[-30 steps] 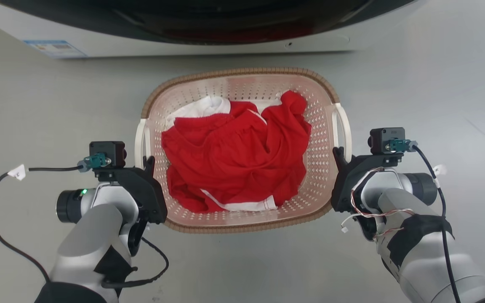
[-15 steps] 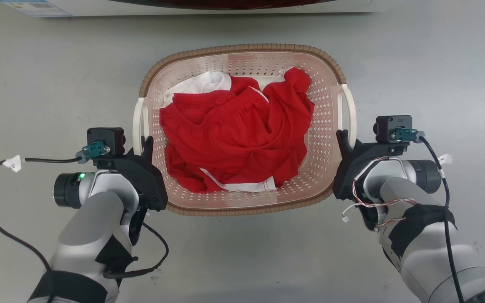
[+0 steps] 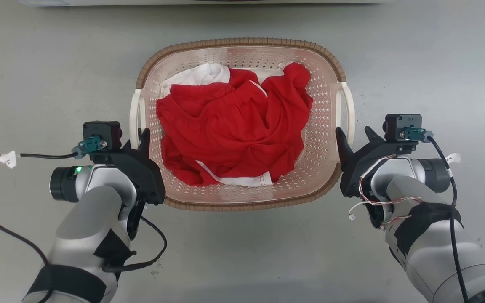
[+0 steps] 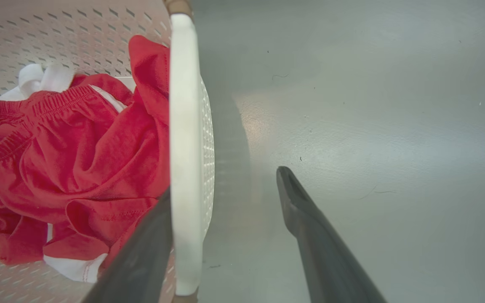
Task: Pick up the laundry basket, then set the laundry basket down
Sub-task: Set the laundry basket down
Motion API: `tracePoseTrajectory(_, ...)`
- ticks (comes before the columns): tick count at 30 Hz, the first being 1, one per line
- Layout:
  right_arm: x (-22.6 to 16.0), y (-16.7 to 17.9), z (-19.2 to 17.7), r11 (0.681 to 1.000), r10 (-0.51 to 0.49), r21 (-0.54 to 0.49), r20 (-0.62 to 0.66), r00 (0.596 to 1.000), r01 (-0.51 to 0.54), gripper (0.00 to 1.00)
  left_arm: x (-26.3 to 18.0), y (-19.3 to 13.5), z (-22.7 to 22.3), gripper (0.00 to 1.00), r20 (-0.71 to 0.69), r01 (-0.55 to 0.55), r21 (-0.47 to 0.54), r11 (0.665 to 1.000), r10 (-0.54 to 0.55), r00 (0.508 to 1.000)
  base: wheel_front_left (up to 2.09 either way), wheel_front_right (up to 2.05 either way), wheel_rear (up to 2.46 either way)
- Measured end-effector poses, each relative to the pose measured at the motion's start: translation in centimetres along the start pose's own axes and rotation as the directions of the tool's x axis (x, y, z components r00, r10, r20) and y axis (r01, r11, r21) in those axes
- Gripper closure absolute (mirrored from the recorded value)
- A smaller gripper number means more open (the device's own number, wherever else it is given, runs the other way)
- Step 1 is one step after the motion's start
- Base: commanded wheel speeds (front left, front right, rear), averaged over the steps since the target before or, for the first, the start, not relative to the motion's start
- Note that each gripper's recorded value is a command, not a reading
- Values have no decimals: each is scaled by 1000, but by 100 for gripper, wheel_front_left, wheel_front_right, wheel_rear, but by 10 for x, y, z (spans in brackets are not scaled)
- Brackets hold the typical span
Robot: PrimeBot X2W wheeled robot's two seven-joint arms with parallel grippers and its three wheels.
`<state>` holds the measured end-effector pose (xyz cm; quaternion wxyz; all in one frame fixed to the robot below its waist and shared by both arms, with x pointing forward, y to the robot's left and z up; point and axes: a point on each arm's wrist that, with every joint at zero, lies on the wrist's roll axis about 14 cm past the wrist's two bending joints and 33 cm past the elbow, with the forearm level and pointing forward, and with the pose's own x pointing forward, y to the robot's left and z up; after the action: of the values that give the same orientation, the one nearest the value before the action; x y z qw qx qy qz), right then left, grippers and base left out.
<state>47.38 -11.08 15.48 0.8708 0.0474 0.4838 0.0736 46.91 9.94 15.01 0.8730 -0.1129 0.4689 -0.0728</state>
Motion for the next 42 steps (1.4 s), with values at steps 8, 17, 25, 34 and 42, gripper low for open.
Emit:
tracePoseTrajectory(8, 1, -3, 0, 1000, -7, -3, 8, 1000, 7, 0, 1, 3, 2, 0, 12, -4, -4, 1000, 4, 1000, 0, 0, 0)
tracePoseTrajectory(17, -7, -2, 13, 1000, -6, -10, 43, 999, 6, 0, -9, -2, 11, 0, 36, 7, -8, 1000, -7, 999, 0, 0, 0)
tracePoseTrajectory(25, -25, 9, 22, 1000, 24, -7, 84, 996, -24, 0, -28, -8, 23, 0, 68, 12, -12, 1000, -11, 998, 0, 0, 0)
tracePoseTrajectory(34, -55, 20, 50, 999, 54, -8, 186, 981, -54, 0, -58, -14, 43, 0, 140, 18, 1, 1000, -18, 990, 0, 0, 0)
tracePoseTrajectory(42, -90, 27, 73, 997, 74, -17, 282, 956, -72, 0, -91, -22, 60, 0, 216, 22, 23, 999, -27, 976, 0, 0, 0)
